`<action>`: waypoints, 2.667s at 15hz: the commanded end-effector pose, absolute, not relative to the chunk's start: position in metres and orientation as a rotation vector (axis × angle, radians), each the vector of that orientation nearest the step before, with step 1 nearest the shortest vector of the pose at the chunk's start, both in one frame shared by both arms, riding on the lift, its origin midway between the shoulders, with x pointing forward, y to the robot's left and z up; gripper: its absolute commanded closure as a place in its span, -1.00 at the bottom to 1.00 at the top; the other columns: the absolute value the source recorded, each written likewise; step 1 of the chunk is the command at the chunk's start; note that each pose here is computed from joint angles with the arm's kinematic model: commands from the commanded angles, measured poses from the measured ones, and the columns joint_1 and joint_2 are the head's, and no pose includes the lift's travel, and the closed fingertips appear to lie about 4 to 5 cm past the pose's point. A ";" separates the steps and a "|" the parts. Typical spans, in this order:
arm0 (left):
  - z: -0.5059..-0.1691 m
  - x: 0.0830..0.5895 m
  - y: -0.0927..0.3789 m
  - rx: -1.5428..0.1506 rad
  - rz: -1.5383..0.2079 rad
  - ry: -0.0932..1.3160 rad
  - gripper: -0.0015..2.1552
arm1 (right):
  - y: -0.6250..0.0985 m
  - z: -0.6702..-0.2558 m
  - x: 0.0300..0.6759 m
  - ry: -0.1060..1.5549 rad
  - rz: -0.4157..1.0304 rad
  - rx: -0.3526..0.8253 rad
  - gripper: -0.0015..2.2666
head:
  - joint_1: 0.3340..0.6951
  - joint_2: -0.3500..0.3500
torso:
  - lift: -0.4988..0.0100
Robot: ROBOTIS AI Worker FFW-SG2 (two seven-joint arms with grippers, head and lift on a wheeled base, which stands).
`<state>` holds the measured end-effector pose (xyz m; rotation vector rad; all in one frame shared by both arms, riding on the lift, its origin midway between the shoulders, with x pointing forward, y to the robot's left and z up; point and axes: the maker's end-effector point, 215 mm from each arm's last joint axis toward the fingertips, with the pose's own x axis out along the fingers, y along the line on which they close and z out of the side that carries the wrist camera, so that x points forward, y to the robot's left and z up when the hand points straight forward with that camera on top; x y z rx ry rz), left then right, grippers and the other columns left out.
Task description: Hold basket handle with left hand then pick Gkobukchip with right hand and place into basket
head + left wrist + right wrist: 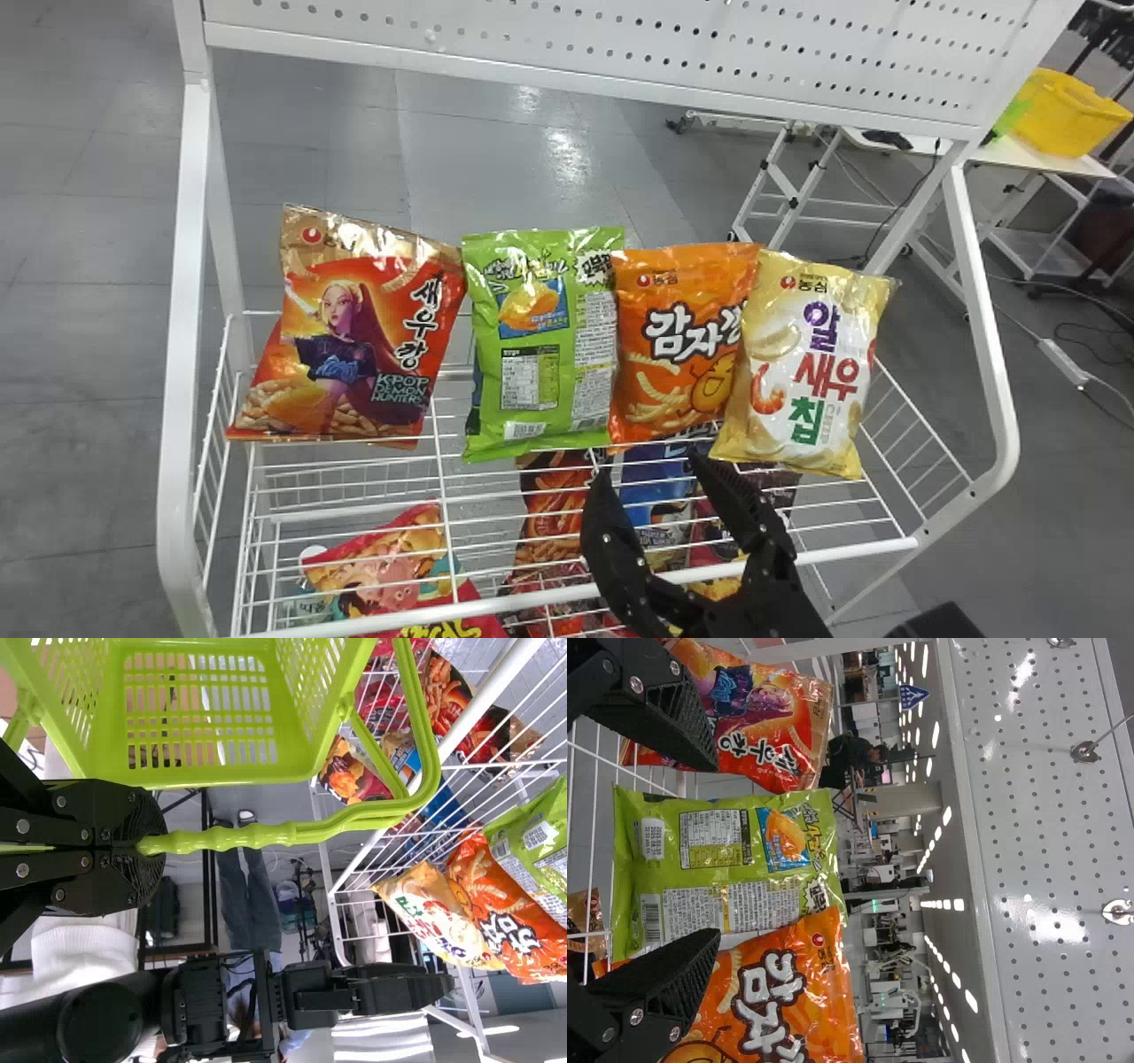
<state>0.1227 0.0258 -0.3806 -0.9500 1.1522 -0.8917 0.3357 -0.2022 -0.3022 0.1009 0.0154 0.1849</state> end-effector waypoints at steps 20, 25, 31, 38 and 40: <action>-0.379 0.116 0.024 -0.937 -0.901 1.164 0.61 | -0.199 -0.333 0.396 0.092 0.166 0.082 -0.85 | 1.00 -1.00 | 0.83; -0.380 0.120 0.027 -0.913 -0.899 1.162 0.61 | -0.204 -0.340 0.444 0.118 0.151 0.044 -0.85 | 1.00 -1.00 | 0.83; -0.384 0.118 0.029 -0.915 -0.889 1.170 0.61 | -0.185 -0.352 0.486 0.150 0.180 0.021 -0.85 | 1.00 -0.94 | 0.83; -0.394 0.119 0.036 -0.926 -0.869 1.188 0.61 | -0.168 -0.364 0.512 0.194 0.186 -0.033 -0.85 | 1.00 -0.77 | 0.83; -0.394 0.119 0.035 -0.929 -0.871 1.189 0.61 | -0.172 -0.373 0.514 0.232 0.178 -0.032 -0.25 | 1.00 -0.71 | 0.83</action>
